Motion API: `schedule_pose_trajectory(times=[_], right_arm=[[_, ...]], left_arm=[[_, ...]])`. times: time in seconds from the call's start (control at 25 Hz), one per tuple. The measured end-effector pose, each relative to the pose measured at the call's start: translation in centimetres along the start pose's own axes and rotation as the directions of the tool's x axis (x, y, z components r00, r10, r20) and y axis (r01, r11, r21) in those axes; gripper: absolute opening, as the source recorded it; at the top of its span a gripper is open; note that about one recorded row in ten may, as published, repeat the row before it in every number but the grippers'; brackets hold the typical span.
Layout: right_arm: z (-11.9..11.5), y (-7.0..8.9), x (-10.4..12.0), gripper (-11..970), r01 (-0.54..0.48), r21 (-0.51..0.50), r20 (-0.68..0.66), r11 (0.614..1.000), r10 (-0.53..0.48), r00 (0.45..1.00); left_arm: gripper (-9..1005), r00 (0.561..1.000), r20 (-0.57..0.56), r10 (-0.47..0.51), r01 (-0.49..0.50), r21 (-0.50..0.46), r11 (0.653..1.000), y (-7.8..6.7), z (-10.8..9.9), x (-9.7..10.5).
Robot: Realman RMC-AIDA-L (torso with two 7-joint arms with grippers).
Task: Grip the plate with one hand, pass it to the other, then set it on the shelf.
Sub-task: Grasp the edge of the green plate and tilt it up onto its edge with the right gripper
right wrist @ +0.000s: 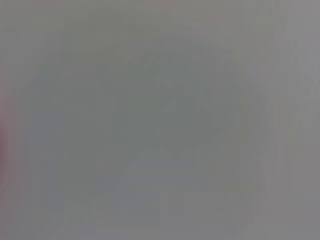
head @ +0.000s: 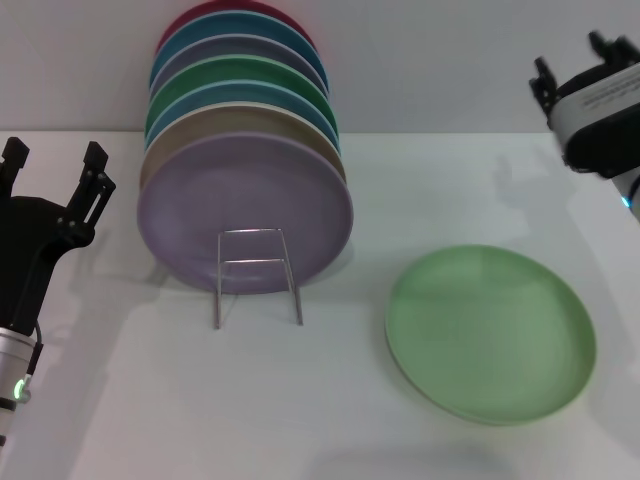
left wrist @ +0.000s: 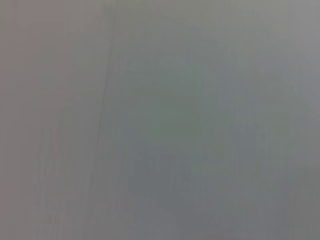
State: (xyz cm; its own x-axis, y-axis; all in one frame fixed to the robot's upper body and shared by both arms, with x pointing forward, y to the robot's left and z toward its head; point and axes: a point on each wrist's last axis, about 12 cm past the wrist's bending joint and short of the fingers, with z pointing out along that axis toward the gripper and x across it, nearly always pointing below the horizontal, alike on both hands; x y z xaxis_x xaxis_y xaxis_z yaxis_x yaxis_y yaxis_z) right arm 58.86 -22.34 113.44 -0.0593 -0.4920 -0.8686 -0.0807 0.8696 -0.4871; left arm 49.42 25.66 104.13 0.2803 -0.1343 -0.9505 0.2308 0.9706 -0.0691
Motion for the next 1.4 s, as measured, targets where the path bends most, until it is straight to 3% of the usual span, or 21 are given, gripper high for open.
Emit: schedule_pose_trajectory(times=[0.04, 0.08, 0.16, 0.2, 0.36, 0.4, 0.48, 0.64, 0.8, 0.84, 0.96, 1.04, 1.24, 1.4], right_arm=[[-0.4, 0.3, -0.3, 586, 0.073, 0.079, 0.035, 0.994, -0.076, 0.997], [-0.4, 0.3, -0.3, 586, 0.073, 0.079, 0.035, 0.994, -0.076, 0.997], [-0.9, 0.5, -0.4, 587, 0.116, 0.179, 0.107, 0.977, -0.137, 0.985], [-1.6, 0.7, -0.5, 587, 0.087, 0.231, 0.203, 0.969, -0.136, 0.97], [-2.3, 0.5, 0.0, 585, -0.045, 0.205, 0.304, 0.978, -0.02, 0.953], [-2.3, 0.3, 0.5, 585, -0.112, 0.165, 0.294, 0.98, 0.059, 0.954], [-2.2, 0.2, 0.7, 584, -0.135, 0.143, 0.275, 0.981, 0.092, 0.957], [-1.4, -0.9, 1.0, 583, -0.273, 0.02, 0.137, 0.962, 0.268, 0.954], [-1.0, -1.4, 0.7, 582, -0.326, -0.07, 0.036, 0.943, 0.329, 0.944], [-0.8, -1.9, 0.4, 583, -0.348, -0.131, -0.028, 0.928, 0.347, 0.937], [-0.7, -2.1, 0.5, 584, -0.371, -0.197, -0.108, 0.907, 0.356, 0.928], [-0.4, -2.7, 0.9, 584, -0.414, -0.272, -0.233, 0.869, 0.358, 0.904], [-0.4, -4.0, 1.5, 583, -0.457, -0.322, -0.373, 0.829, 0.333, 0.866], [-0.7, -5.1, 1.5, 584, -0.461, -0.334, -0.44, 0.822, 0.296, 0.848]], left_arm=[[845, 1.0, 0.0, 0.0, 0.0, 0.0, 1.0, 0.0, 0.0, 0.0], [845, 1.0, 0.0, 0.0, 0.0, 0.0, 1.0, 0.0, 0.0, 0.0], [845, 1.0, -0.004, 0.001, -0.001, -0.003, 1.0, 0.1, -0.1, 0.0], [844, 1.0, -0.005, 0.001, -0.001, -0.003, 1.0, 0.2, -0.1, 0.1], [843, 1.0, -0.01, 0.0, 0.0, -0.006, 1.0, 0.3, -0.3, 0.1], [843, 1.0, -0.009, -0.004, 0.004, -0.009, 1.0, 0.2, -0.4, 0.1], [843, 1.0, -0.007, -0.005, 0.005, -0.008, 1.0, 0.2, -0.4, 0.1], [842, 1.0, -0.005, -0.013, 0.013, 0.001, 1.0, -0.1, -0.4, 0.1], [841, 1.0, -0.001, -0.027, 0.027, 0.008, 1.0, -0.4, -0.3, 0.0], [841, 0.999, 0.0, -0.035, 0.035, 0.016, 0.999, -0.7, -0.3, 0.0], [840, 0.999, 0.003, -0.04, 0.04, 0.02, 0.999, -0.9, -0.3, 0.0], [840, 0.999, 0.009, -0.051, 0.05, 0.022, 0.998, -1.2, -0.2, -0.1], [839, 0.998, 0.014, -0.06, 0.06, 0.033, 0.998, -1.5, 0.0, -0.2], [838, 0.998, 0.016, -0.065, 0.064, 0.04, 0.997, -1.7, 0.2, -0.2]])
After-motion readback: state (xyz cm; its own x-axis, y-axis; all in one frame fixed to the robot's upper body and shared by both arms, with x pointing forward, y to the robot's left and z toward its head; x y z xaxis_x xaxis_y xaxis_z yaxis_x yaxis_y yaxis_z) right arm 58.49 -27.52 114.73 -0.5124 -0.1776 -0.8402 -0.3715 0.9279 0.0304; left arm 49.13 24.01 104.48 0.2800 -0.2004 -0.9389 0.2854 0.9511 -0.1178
